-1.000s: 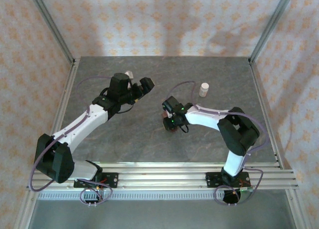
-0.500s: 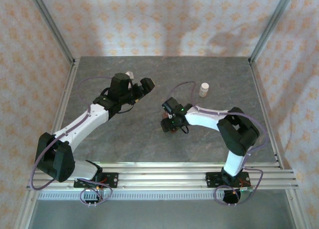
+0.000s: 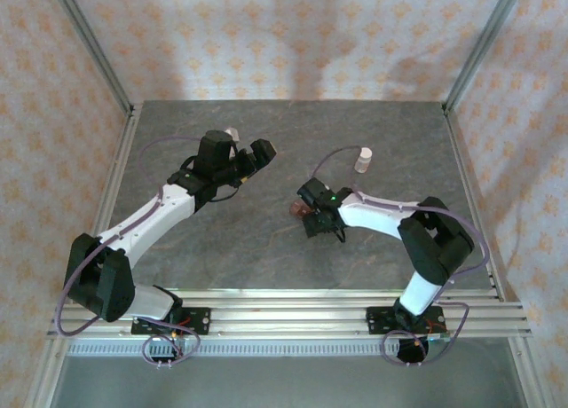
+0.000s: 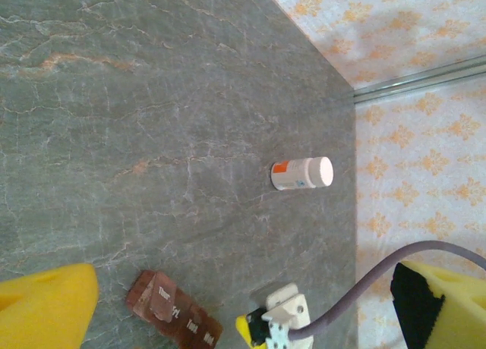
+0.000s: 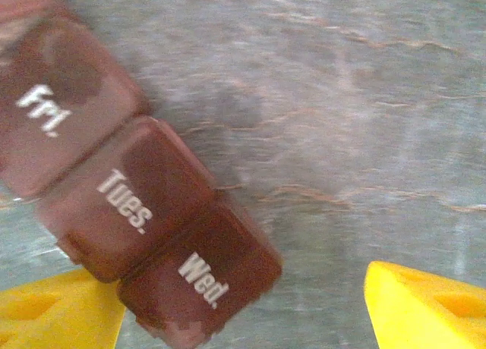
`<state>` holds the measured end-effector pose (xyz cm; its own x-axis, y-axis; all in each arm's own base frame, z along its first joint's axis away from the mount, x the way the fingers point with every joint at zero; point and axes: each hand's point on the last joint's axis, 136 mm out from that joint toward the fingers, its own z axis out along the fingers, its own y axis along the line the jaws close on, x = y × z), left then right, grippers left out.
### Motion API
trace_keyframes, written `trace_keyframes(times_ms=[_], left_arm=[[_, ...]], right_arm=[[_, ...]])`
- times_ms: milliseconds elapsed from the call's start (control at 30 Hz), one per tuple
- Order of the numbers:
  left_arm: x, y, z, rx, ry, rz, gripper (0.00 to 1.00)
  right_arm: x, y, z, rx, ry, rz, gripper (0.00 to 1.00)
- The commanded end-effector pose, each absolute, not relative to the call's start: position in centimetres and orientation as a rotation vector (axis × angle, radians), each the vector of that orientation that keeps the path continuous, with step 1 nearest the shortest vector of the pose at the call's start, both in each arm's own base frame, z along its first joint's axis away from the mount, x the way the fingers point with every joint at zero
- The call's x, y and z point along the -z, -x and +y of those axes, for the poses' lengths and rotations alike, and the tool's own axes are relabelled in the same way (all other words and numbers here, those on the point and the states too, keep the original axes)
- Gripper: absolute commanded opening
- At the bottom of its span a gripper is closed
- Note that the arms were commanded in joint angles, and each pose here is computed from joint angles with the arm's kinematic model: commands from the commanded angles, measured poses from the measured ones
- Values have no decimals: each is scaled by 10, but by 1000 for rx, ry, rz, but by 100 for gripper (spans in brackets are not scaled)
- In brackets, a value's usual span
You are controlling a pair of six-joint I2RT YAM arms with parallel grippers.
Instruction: Sort the pills into containers
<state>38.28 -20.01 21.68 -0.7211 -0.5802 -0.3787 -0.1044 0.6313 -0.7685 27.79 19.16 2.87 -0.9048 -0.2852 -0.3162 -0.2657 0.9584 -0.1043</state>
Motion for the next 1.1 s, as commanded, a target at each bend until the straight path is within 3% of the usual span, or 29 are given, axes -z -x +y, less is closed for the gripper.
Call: trace_keyframes(times_ms=[0,300,567,767,1067], left_arm=[[-231,-390,-202,1022,500,2192,100],[-234,-386,-199,998,475,2199,100],[-227,-385,-198,920,410,2261,100],[-215,-380,-195,680,199,2406,100],[-173,-361,-200,218,-291,2601,100]], right_arm=[[-39,-290,171,221,304,2761,81],[-40,-315,154,293,216,2768,80],[-67,-307,160,128,169,2764,80],[-87,-314,161,-55,5,2767,81],[-65,-338,163,-157,-176,2806,81]])
